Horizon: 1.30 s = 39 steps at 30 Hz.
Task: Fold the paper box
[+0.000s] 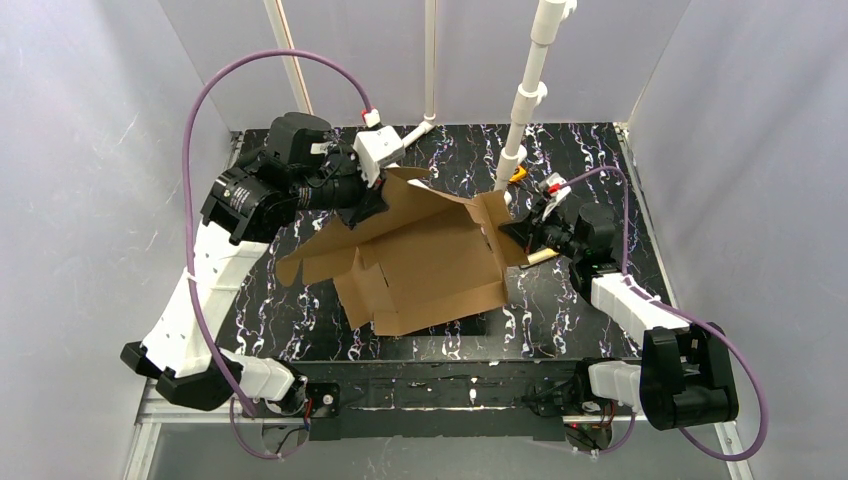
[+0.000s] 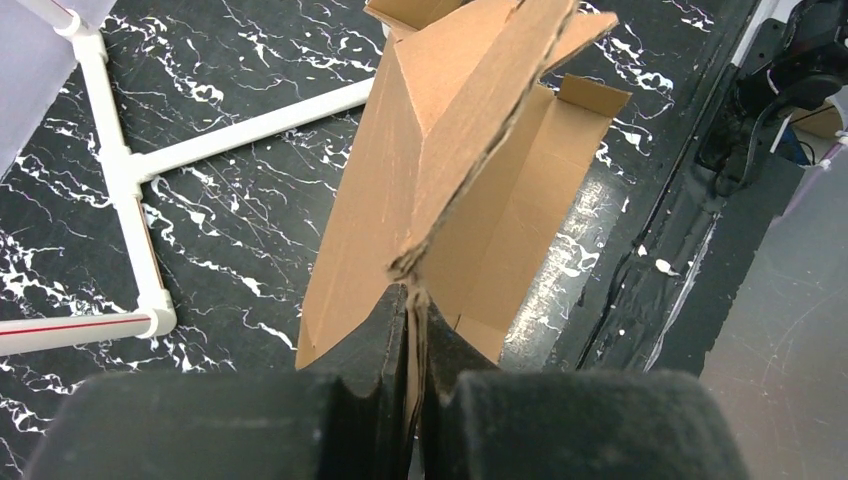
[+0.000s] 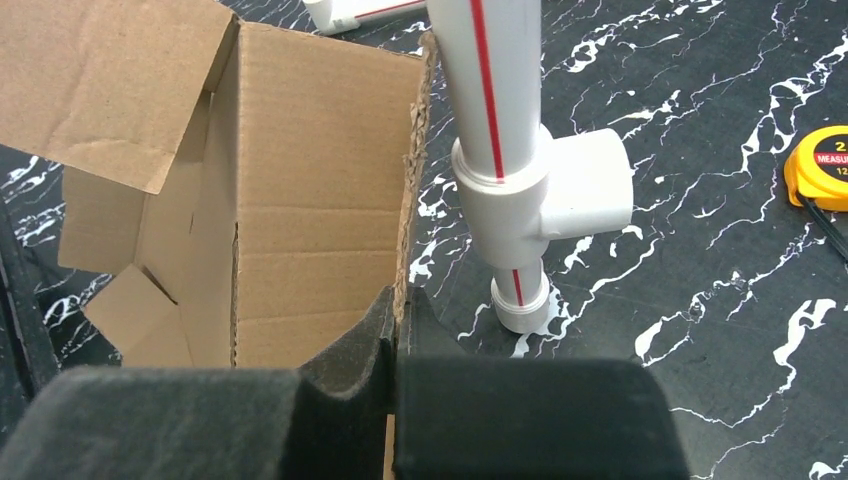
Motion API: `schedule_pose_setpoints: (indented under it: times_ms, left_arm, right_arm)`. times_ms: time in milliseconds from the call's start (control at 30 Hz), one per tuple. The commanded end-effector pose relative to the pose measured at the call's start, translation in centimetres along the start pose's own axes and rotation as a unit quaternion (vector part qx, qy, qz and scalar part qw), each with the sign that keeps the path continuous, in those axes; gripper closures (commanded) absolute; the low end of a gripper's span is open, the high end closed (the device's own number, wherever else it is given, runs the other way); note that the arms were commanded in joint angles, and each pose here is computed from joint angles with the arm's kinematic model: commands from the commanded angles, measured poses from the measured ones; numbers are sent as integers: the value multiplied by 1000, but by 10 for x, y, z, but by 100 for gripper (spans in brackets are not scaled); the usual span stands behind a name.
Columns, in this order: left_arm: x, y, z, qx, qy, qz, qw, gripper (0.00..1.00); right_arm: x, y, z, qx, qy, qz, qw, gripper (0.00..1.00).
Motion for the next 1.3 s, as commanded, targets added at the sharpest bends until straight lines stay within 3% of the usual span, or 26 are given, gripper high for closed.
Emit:
schedule_pose_setpoints:
  times_ms: [0, 233, 467, 800, 1033, 1267]
  left_arm:
    - [-10, -13, -12, -52, 5, 8, 999, 100]
    - [9, -24, 6, 0, 40, -80, 996, 100]
    - [12, -35, 6, 1, 54, -107, 993, 100]
    - [19, -28, -17, -14, 50, -102, 993, 100]
    - [11, -50, -29, -52, 59, -105, 991, 100]
    - [-1, -60, -34, -83, 49, -81, 992, 100]
  right_arm:
    - [1, 1, 3, 8, -33, -11, 999, 99]
    - [14, -2, -27, 17, -44, -51, 998, 99]
    - [35, -16, -53, 40, -90, -111, 989, 99]
    - [24, -13, -114, 17, -110, -34, 993, 99]
    - [12, -3, -135, -9, -114, 26, 993, 99]
    - [26, 22, -140, -14, -129, 26, 991, 99]
Point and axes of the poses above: each gripper's point midway between its finger pads, its own y axis out along the fingers, its own x axis along the line the jaws close on, z = x × y, the point moved 6 cm from there along -y, back along the fingers, and after that the axes turned 1 degree about -y, right-handed, at the moved point
